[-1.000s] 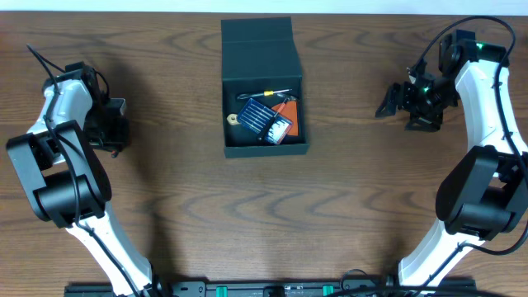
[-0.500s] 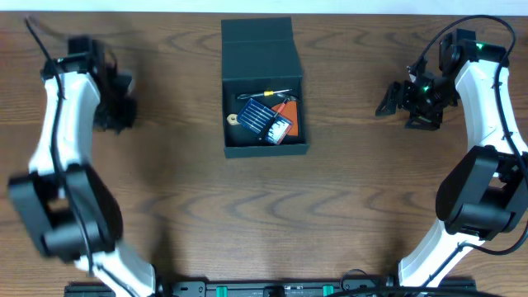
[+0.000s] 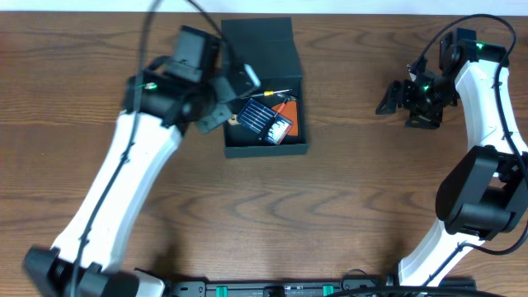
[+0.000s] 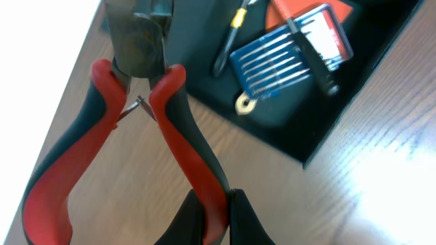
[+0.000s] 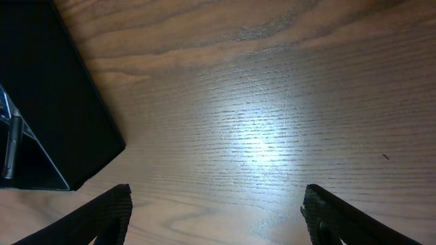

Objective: Pack container
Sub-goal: 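Carry the red pliers with left gripper and release them in the box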

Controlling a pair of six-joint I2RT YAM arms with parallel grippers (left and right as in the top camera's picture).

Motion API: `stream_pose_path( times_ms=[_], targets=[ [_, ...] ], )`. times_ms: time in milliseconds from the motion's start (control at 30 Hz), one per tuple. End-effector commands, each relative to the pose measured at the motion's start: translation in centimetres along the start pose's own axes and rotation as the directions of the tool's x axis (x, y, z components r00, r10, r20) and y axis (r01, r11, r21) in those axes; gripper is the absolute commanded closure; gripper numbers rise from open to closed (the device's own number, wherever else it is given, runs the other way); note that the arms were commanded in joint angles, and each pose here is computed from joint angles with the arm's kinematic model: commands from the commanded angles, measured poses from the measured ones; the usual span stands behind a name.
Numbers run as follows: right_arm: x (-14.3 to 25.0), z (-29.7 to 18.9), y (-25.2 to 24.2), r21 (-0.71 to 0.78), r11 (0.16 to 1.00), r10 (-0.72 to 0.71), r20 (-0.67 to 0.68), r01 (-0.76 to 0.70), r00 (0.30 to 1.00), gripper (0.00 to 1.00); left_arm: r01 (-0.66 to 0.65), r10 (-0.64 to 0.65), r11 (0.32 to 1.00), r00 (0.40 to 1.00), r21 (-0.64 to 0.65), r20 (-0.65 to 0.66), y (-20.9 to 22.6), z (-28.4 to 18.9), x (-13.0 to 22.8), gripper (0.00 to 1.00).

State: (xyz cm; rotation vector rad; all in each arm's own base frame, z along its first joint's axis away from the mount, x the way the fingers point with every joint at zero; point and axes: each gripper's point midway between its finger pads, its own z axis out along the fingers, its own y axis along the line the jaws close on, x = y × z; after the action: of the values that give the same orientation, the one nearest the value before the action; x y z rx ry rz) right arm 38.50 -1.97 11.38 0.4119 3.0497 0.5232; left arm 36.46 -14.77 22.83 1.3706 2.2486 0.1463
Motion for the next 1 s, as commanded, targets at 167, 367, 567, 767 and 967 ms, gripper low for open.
stream_pose_path(
  times_ms=[167,367,567,767,967],
  targets=[
    [0.1,0.3,0.5,-0.010,1.000,0.003,-0.008,-0.003,1.000,0.18,-0.303,0.313,0.943,0.948,0.137,-0.059,-3.4,9.0,-1.3,0.94],
    [0.3,0.3,0.5,-0.009,1.000,0.005,-0.018,-0.005,1.000,0.18,-0.297,0.328,0.929,0.938,0.220,-0.116,-4.9,13.5,0.0,0.92],
    [0.3,0.3,0.5,-0.009,1.000,-0.006,-0.017,0.005,1.000,0.18,-0.284,0.323,0.927,0.936,0.245,-0.137,-5.4,15.0,0.6,0.62],
    [0.2,0.3,0.5,-0.010,1.000,-0.007,-0.014,0.007,1.000,0.18,-0.079,0.101,0.984,0.986,0.157,-0.135,-4.1,13.1,-0.8,0.02],
    [0.7,0.4,4.6,-0.182,0.954,-0.242,0.006,0.239,0.970,0.24,0.089,-0.088,0.995,0.996,0.052,-0.029,-2.1,6.7,-2.8,0.02]
  ],
)
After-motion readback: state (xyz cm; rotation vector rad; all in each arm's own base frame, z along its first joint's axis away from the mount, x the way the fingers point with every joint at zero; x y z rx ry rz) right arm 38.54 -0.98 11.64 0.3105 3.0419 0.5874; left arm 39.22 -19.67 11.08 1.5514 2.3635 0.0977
